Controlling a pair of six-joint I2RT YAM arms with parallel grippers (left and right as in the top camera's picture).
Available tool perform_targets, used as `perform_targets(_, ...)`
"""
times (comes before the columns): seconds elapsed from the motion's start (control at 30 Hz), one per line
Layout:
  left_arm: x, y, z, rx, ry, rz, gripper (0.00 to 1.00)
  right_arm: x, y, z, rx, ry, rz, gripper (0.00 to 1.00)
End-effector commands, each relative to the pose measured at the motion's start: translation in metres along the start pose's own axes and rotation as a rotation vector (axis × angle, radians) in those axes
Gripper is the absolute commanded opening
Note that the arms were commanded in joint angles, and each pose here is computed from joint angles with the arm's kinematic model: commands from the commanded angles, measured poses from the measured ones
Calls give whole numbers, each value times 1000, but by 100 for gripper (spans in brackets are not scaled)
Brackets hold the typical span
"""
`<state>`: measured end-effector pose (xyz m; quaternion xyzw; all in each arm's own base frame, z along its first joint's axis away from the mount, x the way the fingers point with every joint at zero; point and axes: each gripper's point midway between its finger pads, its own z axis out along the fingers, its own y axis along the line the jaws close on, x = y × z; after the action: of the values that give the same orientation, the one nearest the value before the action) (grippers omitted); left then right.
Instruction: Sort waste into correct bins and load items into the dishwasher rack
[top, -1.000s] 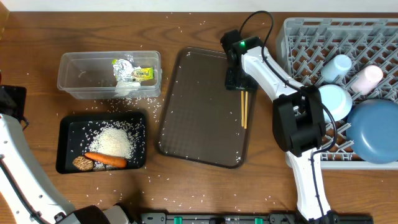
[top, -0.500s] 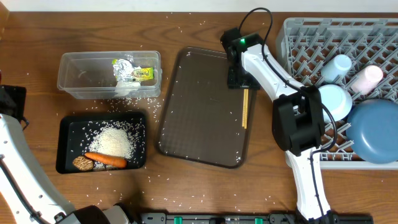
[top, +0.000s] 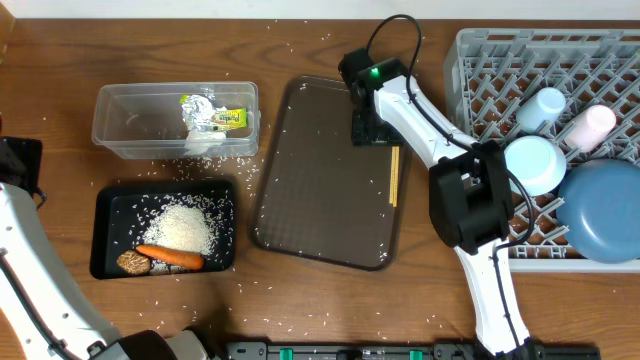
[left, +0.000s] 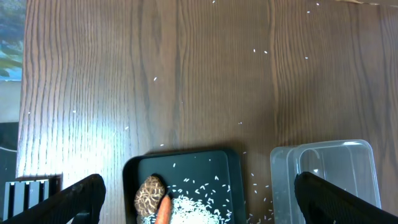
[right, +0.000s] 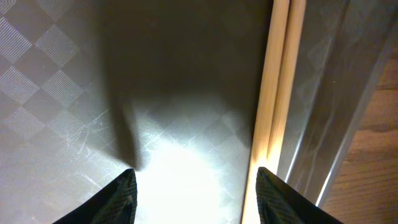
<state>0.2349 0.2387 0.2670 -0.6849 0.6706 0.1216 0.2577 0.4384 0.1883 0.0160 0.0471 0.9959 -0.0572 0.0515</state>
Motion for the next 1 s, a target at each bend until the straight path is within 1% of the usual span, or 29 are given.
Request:
perform_targets(0.0,-1,0,0,-1,1,-2,98,-1,-7,9,10,17,22,56)
perform_targets(0.33,-1,0,0,-1,1,-2,98,0,-8,10,6,24,26,56)
perform_targets(0.6,-1,0,0,-1,1,-2,98,9,-9,25,7,50,25,56)
perform_targets(0.97,-1,0,0,-1,1,-2,98,11,-12,26,14,58,26,56)
